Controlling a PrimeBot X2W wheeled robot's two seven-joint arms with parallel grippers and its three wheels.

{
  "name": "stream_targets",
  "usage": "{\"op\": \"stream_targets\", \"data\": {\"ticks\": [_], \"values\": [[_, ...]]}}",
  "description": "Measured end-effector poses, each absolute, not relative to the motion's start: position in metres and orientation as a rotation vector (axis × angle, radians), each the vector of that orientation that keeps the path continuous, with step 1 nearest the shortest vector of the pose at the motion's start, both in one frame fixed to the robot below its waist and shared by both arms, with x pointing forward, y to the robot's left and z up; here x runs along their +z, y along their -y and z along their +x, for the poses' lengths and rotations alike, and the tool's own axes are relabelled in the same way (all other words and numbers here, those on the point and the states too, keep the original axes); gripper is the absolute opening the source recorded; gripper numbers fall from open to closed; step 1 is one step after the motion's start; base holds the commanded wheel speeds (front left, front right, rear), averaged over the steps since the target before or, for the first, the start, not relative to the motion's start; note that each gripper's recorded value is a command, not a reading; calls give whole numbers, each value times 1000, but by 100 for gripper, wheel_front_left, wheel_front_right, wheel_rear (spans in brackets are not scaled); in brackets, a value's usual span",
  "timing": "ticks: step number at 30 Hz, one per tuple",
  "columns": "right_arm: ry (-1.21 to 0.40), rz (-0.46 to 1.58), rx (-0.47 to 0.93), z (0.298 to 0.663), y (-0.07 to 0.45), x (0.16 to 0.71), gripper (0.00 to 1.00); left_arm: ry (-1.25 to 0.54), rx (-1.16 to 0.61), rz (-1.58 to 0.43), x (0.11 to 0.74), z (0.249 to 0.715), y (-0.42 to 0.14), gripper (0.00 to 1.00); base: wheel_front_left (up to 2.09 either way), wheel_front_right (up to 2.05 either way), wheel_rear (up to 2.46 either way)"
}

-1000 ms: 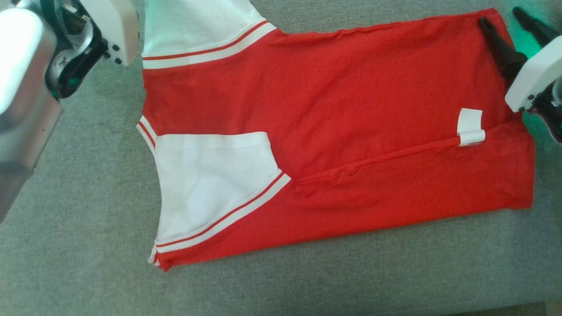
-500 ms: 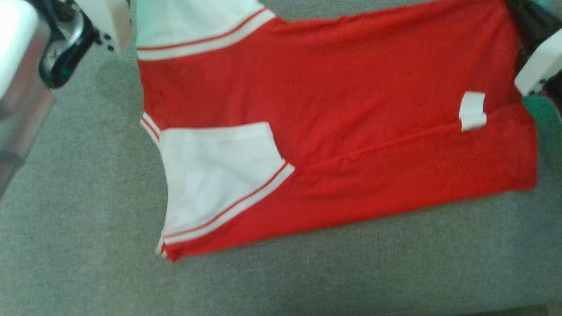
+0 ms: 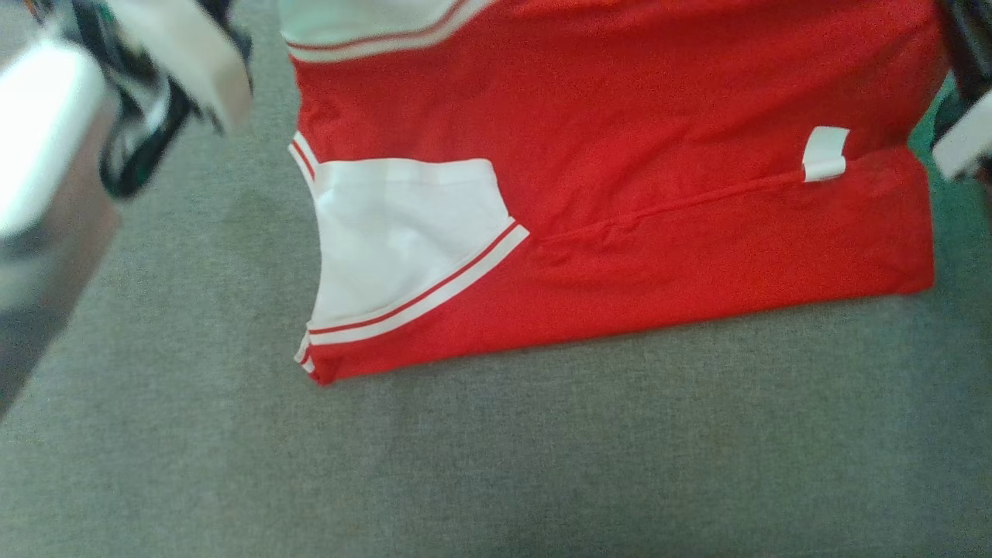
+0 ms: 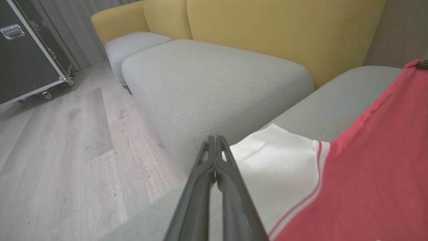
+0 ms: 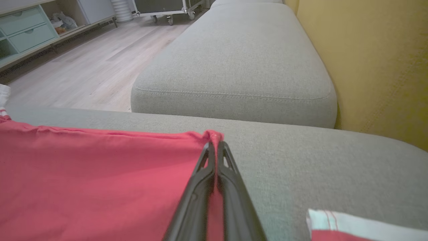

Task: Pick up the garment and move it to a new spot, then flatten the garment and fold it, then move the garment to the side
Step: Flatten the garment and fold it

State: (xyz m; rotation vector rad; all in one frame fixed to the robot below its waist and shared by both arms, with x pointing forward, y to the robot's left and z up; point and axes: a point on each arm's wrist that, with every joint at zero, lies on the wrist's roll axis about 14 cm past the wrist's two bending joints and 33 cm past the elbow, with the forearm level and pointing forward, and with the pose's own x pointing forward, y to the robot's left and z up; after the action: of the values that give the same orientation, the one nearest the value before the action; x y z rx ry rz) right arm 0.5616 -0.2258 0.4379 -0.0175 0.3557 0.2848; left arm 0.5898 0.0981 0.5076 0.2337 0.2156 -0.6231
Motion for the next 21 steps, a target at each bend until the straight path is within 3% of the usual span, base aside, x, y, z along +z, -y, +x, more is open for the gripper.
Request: {"op": "stream_targets", "data": {"ticks": [21], "values": [[-361,71,233,482,237,412,0,-318,-601,105,472,437,-114,0,0,0,0]]}}
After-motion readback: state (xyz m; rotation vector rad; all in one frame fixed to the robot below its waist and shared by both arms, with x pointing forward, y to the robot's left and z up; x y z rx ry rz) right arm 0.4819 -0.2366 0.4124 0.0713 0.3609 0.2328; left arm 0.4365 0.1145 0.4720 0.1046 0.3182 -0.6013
